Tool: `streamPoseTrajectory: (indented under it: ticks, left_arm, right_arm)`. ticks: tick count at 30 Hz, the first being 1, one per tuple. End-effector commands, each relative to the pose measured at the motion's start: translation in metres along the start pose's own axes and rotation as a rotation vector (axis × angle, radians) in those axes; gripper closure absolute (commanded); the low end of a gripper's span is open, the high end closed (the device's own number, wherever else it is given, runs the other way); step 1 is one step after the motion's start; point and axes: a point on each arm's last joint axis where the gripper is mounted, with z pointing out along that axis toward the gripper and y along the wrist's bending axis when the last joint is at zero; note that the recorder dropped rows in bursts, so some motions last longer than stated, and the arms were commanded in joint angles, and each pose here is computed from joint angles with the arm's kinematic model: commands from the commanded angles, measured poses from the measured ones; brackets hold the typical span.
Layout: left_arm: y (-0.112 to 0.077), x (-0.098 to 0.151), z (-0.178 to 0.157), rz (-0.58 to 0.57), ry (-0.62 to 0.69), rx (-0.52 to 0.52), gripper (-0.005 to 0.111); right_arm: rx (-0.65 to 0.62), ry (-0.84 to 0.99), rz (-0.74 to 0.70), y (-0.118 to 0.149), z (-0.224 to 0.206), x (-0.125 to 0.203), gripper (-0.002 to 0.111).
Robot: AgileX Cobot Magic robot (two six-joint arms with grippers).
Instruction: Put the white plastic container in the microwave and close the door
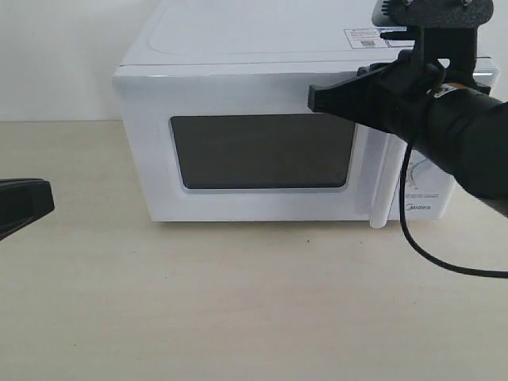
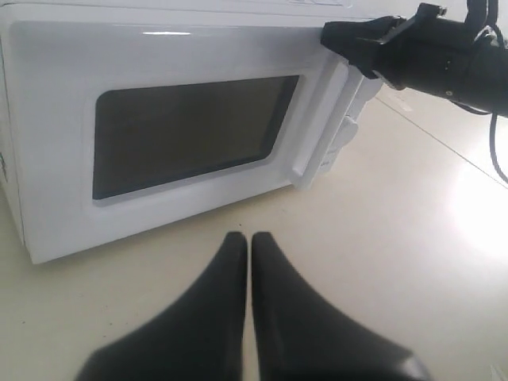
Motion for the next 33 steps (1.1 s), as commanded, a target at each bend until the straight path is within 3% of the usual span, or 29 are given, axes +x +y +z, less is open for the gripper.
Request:
streamPoseTrajectory:
  ticks: [1, 10, 20, 33]
  left_arm:
    - [-0.001, 0.001, -0.001, 0.027, -0.002, 0.004, 0.102]
    - [0.002, 0.000, -0.001, 0.129, -0.013, -0.026, 0.102]
    - [0.002, 0.000, -0.001, 0.131, -0.011, -0.025, 0.102]
    - [0.002, 0.000, -0.001, 0.131, -0.011, -0.025, 0.102]
  right_arm:
    - [-0.029, 0.028, -0.015, -0.001, -0.002, -0.006, 0.109]
    - [-0.190, 0.001, -0.075, 0.004, -0.069, -0.013, 0.109]
    - [-0.344, -0.068, -0.055, -0.024, -0.149, 0.003, 0.109]
    - [-0.429, -0.238, 0.058, -0.044, -0.194, -0.019, 0.109]
